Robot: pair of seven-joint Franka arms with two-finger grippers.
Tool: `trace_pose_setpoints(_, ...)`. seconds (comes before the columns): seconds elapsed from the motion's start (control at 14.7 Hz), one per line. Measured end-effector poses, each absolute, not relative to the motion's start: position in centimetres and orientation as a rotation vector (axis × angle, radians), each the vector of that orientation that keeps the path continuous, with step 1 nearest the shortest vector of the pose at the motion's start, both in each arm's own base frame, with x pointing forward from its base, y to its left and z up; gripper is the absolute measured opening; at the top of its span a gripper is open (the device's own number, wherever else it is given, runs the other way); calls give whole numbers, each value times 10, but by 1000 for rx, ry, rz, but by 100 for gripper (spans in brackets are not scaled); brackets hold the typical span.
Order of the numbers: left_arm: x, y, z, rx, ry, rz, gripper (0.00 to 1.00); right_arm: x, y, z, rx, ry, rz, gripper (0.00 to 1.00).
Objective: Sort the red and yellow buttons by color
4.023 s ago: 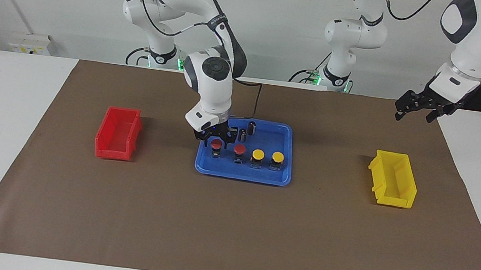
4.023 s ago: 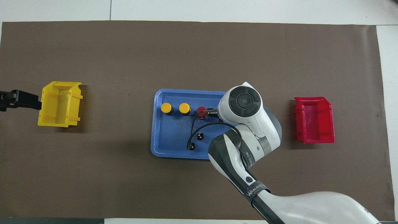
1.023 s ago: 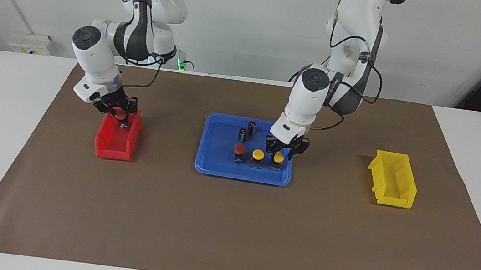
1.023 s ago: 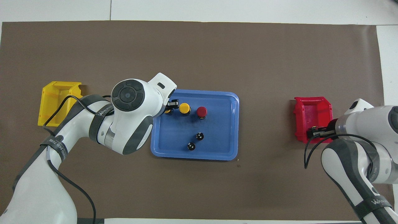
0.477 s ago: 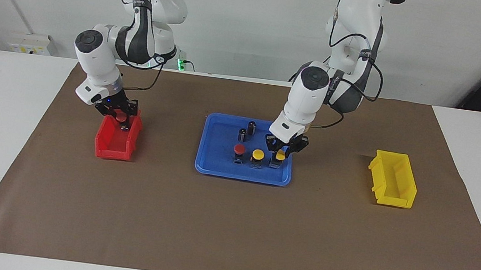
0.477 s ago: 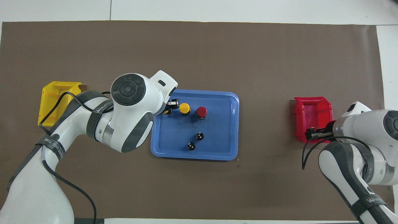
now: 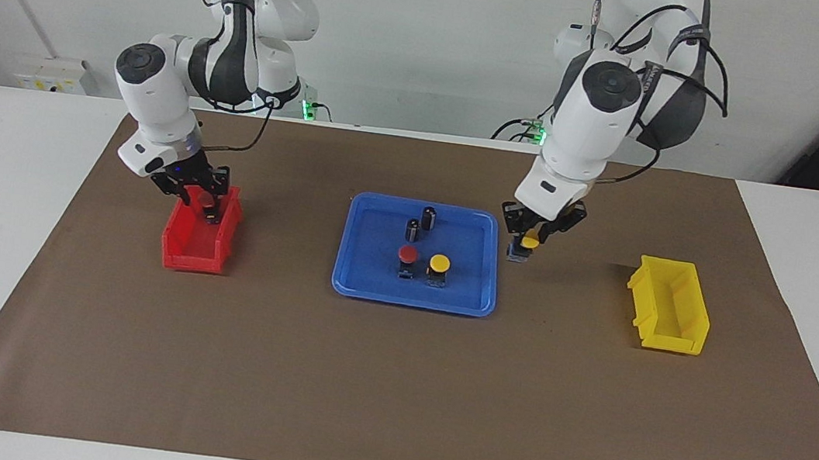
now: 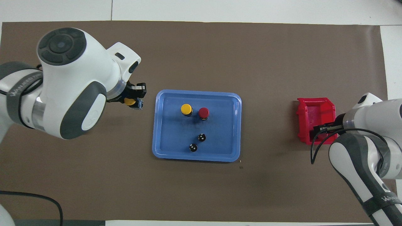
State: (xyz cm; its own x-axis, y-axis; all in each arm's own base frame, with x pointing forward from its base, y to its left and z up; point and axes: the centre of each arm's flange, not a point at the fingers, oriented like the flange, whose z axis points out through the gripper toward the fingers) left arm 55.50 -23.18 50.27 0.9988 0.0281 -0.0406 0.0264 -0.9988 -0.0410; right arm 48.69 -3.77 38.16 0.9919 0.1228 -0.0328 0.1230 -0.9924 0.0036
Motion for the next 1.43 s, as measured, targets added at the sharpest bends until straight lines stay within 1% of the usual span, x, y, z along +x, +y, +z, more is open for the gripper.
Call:
trace_pose_setpoints(0.14, 577, -166, 501, -3099, -54, 86, 41, 505, -31, 417, 3128, 208, -50, 64)
trace_pose_setpoints(0.27, 591, -105, 498, -3101, -74, 99, 41, 527, -3, 462, 3146, 168, -56, 66)
trace_pose_setpoints(0.34, 596, -74, 497, -3104, -49, 103, 41, 541, 22, 486, 3165, 120, -47, 72)
trace_pose_setpoints(0.48, 601, -13, 489, -3112, -43, 86, 41, 564, 84, 525, 3184, 20, 8, 91)
trace_pose_setpoints(0.55, 602, 11, 480, -3115, -59, 65, 41, 571, 119, 536, 3190, -22, 37, 99)
trace_pose_setpoints(0.61, 600, 26, 468, -3116, -76, 51, 41, 575, 153, 541, 3196, -52, 57, 99)
trace_pose_setpoints(0.68, 597, 35, 457, -3116, -90, 44, 41, 576, 187, 539, 3200, -66, 59, 99)
trace_pose_setpoints(0.82, 592, 36, 441, -3117, -93, 41, 41, 575, 253, 521, 3211, -83, 70, 99)
trace_pose_setpoints(0.95, 589, 34, 435, -3118, -86, 48, 41, 568, 311, 487, 3206, -87, 89, 100)
trace_pose_setpoints(1.09, 585, 35, 426, -3118, -91, 38, 41, 560, 353, 456, 3186, -99, 116, 99)
trace_pose_setpoints(1.3, 573, 43, 404, -3119, -111, 2, 41, 561, 376, 416, 3173, -102, 128, 100)
trace_pose_setpoints(1.43, 566, 46, 393, -3119, -122, 5, 41, 563, 380, 395, 3161, -88, 119, 97)
